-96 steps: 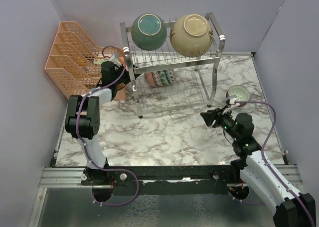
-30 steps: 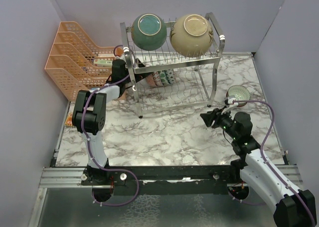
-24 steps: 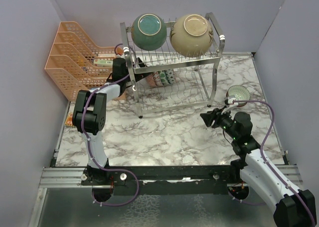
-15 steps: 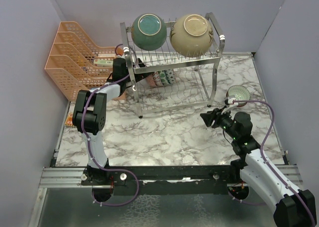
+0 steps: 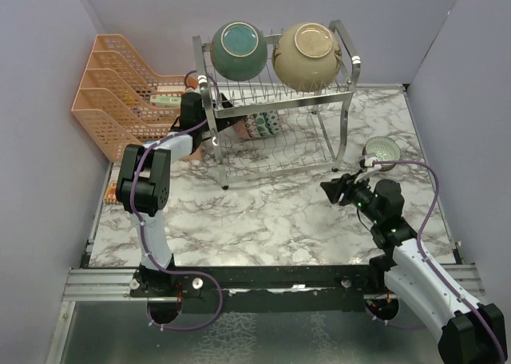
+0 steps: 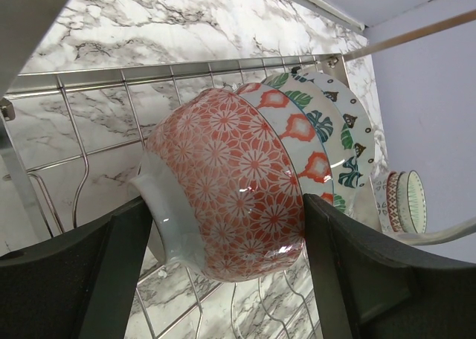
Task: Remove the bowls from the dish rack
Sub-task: Pick up the bowl from the dish rack.
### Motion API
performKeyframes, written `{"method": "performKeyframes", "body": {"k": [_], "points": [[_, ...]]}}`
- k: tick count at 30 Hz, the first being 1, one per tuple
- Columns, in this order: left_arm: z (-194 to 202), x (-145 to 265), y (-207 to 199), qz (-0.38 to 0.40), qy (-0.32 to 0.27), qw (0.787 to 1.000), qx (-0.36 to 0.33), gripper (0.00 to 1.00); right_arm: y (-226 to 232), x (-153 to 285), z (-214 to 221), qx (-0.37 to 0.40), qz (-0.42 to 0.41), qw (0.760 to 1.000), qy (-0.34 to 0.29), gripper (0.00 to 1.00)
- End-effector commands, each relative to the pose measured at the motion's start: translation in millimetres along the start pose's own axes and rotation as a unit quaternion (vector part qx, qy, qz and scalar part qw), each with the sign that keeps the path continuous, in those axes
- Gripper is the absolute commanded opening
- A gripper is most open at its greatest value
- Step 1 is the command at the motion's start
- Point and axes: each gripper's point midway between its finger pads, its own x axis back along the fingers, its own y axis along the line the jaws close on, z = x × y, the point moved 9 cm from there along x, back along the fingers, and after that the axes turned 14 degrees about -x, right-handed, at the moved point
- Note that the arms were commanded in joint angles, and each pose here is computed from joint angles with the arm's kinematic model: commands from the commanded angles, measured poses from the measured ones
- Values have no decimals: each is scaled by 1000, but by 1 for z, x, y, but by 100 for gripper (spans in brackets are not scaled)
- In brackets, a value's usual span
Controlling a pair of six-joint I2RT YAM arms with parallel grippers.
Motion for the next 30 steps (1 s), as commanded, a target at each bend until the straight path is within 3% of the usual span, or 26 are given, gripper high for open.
{"method": "performKeyframes", "body": {"k": [1, 6, 13, 30], "points": [[-11, -5, -14, 31, -15, 999, -18, 64, 2, 0, 1, -1, -11, 1000, -5, 45], [-13, -3, -17, 31, -15, 999, -20, 54, 2, 0, 1, -1, -12, 1000, -5, 45], [-20, 3, -20, 17, -17, 999, -39, 49, 2, -1, 2, -2, -13, 1000, -4, 45], [-40, 12, -26, -29, 6, 996, -88, 48, 1, -1, 3, -3, -14, 1000, -2, 45]]}}
